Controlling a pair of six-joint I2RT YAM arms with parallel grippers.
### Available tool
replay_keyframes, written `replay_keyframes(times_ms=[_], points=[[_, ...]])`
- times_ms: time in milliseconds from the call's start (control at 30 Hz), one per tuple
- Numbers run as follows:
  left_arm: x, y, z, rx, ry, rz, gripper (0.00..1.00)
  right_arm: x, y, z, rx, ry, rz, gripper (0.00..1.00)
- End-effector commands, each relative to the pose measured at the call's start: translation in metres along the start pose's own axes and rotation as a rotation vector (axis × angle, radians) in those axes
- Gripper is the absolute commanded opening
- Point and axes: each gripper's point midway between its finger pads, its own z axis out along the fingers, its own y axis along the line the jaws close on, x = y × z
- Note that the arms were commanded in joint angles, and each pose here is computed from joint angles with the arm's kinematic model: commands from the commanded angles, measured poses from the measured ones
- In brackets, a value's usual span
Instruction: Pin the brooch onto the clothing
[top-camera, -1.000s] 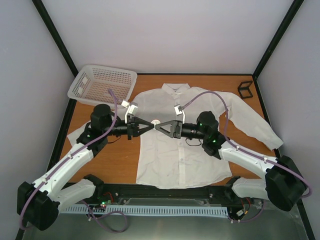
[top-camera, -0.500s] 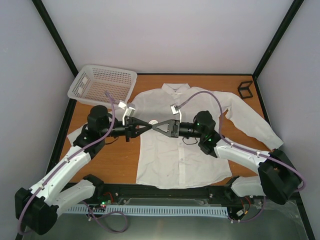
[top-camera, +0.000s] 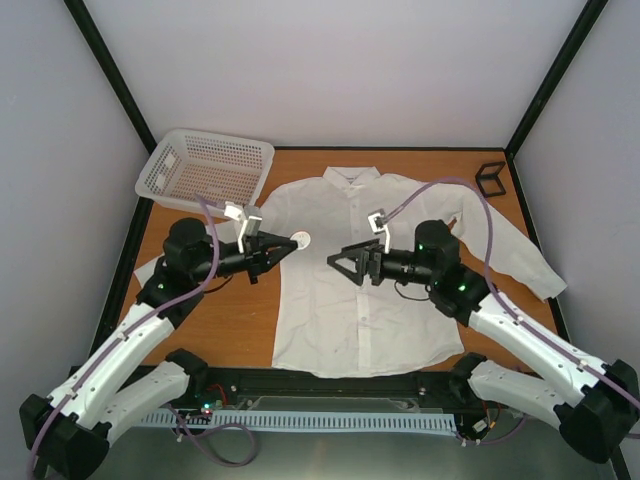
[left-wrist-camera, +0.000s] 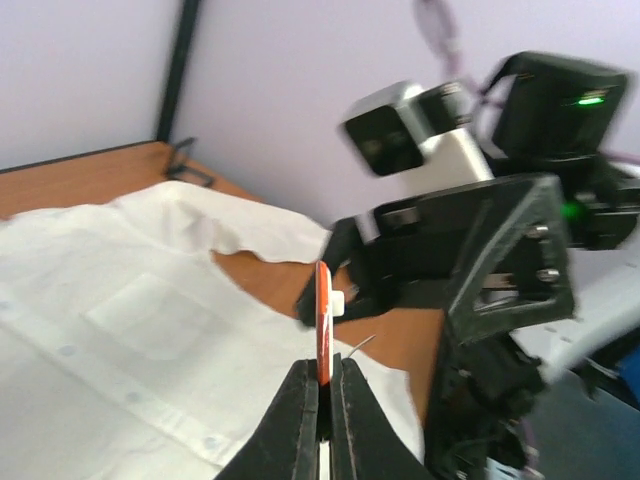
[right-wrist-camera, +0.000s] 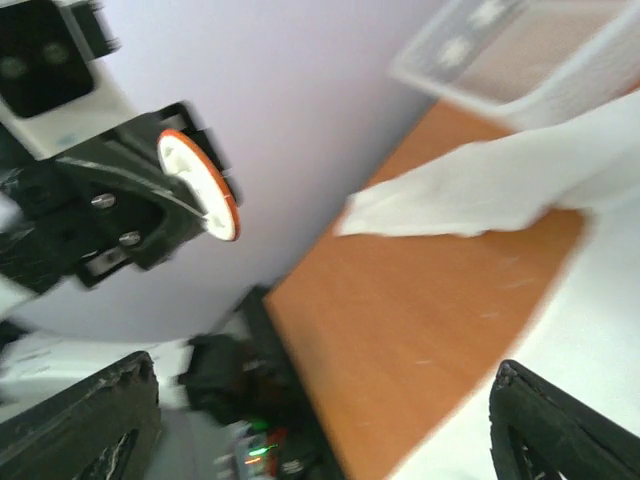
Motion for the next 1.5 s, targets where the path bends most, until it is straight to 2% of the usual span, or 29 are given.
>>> replay_keyframes(times_ms=[0, 133, 233, 433, 533, 633, 733, 867, 1000, 1467], points=[[-0.015, 0.042, 0.0, -0.238, -0.037, 0.032, 0.01, -0.004, -0.08, -0.025, 0.493, 0.038, -0.094, 0.87], [-0.02, 0.101, 0.0, -0.508, -0.027, -0.022, 0.0, -0.034, -0.141, -0.021, 0.81, 0.093, -0.232, 0.87], [-0.023, 0.134, 0.008, -0.609, 0.026, -0.064, 0.01, -0.057, -0.181, 0.001, 0.948, 0.151, -0.315, 0.89], [-0.011, 0.214, 0.017, -0.755, 0.098, -0.164, 0.01, -0.086, -0.24, 0.063, 0.962, 0.18, -0.393, 0.89], [-0.002, 0.247, 0.03, -0.786, 0.136, -0.181, 0.01, -0.089, -0.271, 0.082, 0.939, 0.203, -0.354, 0.81], [0.0, 0.274, 0.042, -0.811, 0.119, -0.132, 0.01, -0.084, -0.3, 0.099, 0.872, 0.24, -0.306, 0.74], [0.004, 0.292, 0.052, -0.808, 0.102, -0.046, 0.01, -0.076, -0.323, 0.113, 0.798, 0.301, -0.312, 0.71], [0.013, 0.307, 0.064, -0.788, 0.119, 0.074, 0.01, -0.066, -0.346, 0.118, 0.788, 0.401, -0.341, 0.65], [0.027, 0.324, 0.065, -0.818, 0.13, 0.14, 0.01, -0.052, -0.358, 0.118, 0.786, 0.462, -0.34, 0.64], [0.055, 0.34, 0.069, -0.773, 0.155, 0.11, 0.01, -0.029, -0.393, 0.11, 0.873, 0.58, -0.358, 0.65]])
